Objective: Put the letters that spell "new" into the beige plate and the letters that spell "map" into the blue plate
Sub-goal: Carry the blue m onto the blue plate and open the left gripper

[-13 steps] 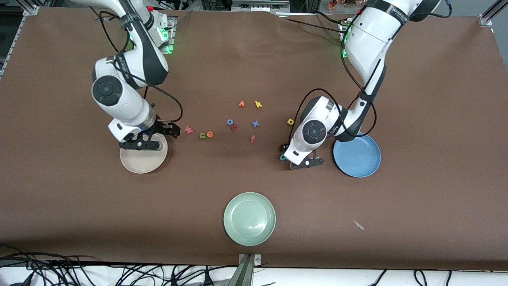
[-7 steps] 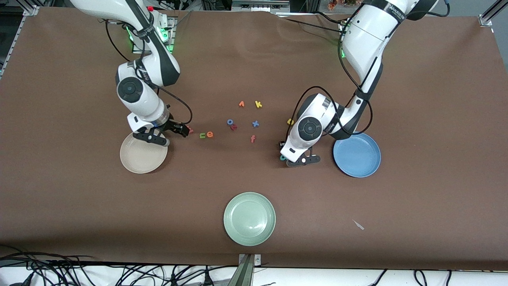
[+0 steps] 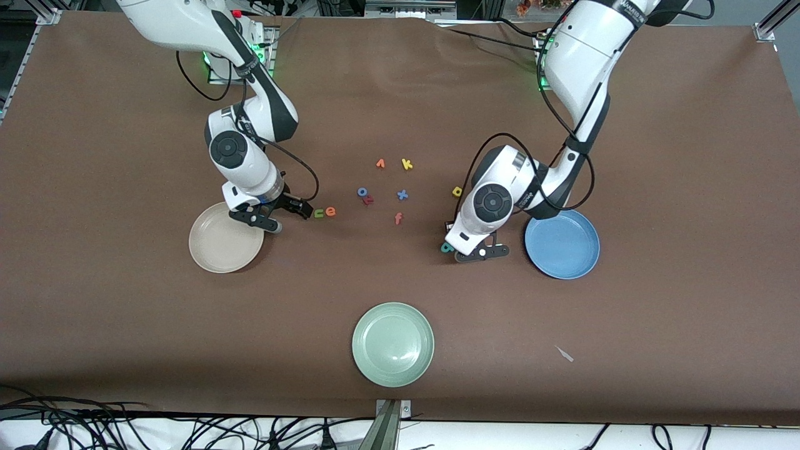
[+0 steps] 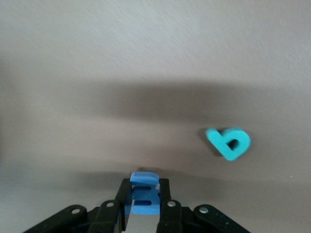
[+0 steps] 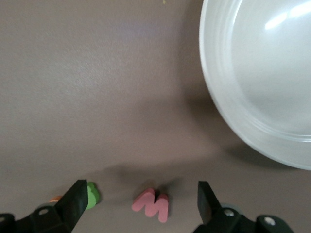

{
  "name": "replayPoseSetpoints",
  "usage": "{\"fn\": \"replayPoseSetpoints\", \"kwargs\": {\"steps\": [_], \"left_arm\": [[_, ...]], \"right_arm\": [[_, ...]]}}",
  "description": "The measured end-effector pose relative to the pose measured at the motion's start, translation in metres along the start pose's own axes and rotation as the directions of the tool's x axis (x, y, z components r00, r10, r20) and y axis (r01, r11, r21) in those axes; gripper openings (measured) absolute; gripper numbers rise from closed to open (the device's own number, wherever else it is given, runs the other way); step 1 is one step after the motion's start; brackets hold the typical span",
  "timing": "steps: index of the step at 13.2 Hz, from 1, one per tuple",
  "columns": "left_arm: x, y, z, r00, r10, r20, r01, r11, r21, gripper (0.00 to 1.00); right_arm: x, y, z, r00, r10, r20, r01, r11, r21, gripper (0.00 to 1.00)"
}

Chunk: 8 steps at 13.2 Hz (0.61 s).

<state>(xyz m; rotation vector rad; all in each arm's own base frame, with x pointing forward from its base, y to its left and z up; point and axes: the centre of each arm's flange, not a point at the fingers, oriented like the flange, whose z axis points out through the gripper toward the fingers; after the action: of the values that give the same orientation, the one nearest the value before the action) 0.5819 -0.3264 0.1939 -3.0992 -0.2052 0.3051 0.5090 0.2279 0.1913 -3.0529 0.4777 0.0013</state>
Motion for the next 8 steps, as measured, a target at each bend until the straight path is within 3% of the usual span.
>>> {"fn": "replayPoseSetpoints", "kwargs": {"steps": [4, 8], "left_arm": [[0.036, -0.077, -0.050, 0.991, 0.133, 0.018, -0.133, 0.991, 0.000, 0.26], [0.070, -0.153, -0.050, 0.952, 0.306, 0.010, -0.304, 0.941, 0.148, 0.26]], "right_arm": [[-0.010, 0.005, 0.012, 1.000, -0.003, 0.007, 0.003, 1.000, -0.005, 1.00], [-0.017, 0.008, 0.018, 1.000, 0.022, 0.018, -0.022, 1.000, -0.015, 0.98]]}}
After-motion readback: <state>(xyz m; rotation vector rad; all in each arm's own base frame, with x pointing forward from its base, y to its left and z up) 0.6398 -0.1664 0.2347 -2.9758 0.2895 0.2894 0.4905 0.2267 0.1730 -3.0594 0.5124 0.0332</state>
